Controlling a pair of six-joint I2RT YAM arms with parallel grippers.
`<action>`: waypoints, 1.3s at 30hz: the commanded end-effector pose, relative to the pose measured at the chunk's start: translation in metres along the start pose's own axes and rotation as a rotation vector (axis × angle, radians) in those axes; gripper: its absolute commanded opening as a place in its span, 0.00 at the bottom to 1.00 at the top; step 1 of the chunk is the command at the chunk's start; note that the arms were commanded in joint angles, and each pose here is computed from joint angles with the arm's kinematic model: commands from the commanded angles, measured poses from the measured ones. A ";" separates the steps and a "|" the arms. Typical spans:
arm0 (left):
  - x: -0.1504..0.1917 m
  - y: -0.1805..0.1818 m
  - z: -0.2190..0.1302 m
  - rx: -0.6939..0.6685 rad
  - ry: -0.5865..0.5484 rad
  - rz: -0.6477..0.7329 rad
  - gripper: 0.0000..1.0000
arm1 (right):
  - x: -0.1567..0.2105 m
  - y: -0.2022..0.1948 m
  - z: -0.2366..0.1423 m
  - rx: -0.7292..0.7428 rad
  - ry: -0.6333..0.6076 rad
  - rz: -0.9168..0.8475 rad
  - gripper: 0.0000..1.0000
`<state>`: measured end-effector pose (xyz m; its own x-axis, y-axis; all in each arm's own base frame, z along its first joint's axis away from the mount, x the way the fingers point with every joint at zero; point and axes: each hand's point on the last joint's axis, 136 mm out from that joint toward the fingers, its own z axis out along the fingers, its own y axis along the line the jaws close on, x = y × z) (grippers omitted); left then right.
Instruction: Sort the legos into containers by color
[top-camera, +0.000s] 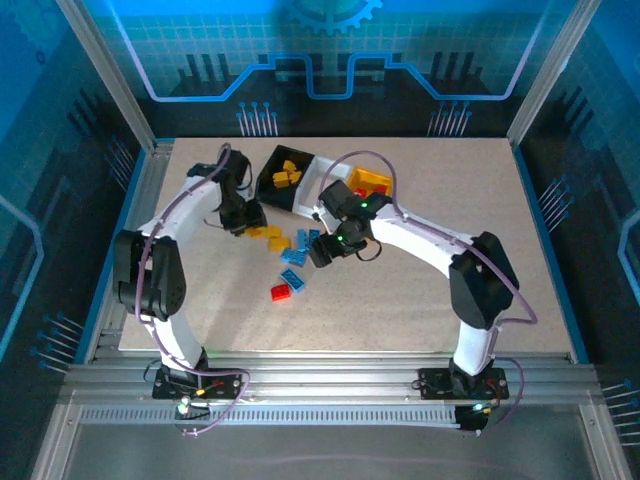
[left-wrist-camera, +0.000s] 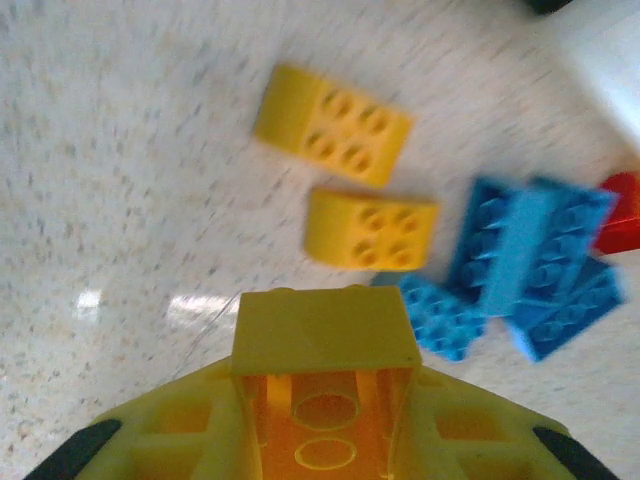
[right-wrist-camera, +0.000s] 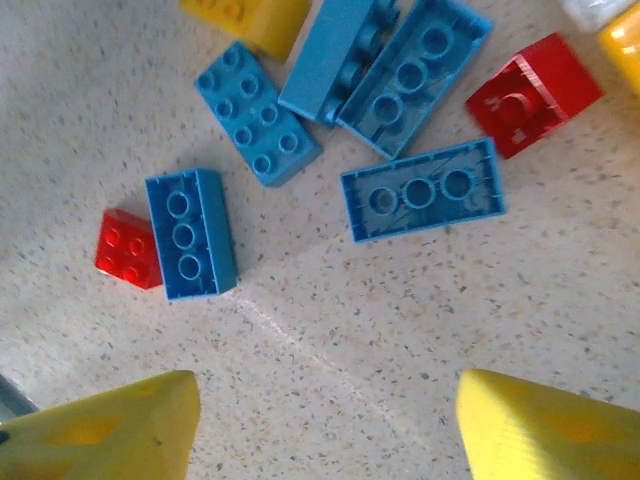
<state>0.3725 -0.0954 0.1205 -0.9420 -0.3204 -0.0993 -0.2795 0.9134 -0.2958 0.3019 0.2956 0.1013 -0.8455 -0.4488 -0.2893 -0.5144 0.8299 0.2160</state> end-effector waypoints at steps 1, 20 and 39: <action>-0.008 -0.015 -0.013 0.045 0.022 -0.005 0.28 | 0.002 -0.012 0.018 0.047 0.063 0.036 0.84; -0.115 -0.063 0.002 0.147 -0.097 -0.069 0.31 | 0.020 -0.048 0.058 0.239 0.182 0.278 0.82; -0.172 -0.072 0.066 0.175 -0.155 -0.161 0.54 | 0.047 -0.017 -0.009 0.148 0.073 0.350 0.79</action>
<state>0.5622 -0.1271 0.0887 -0.8558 -0.4868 -0.1749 -0.3662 0.8090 -0.4599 0.2648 0.2452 0.0843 -0.9725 -0.1803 -0.1472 -0.1988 0.9724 0.1225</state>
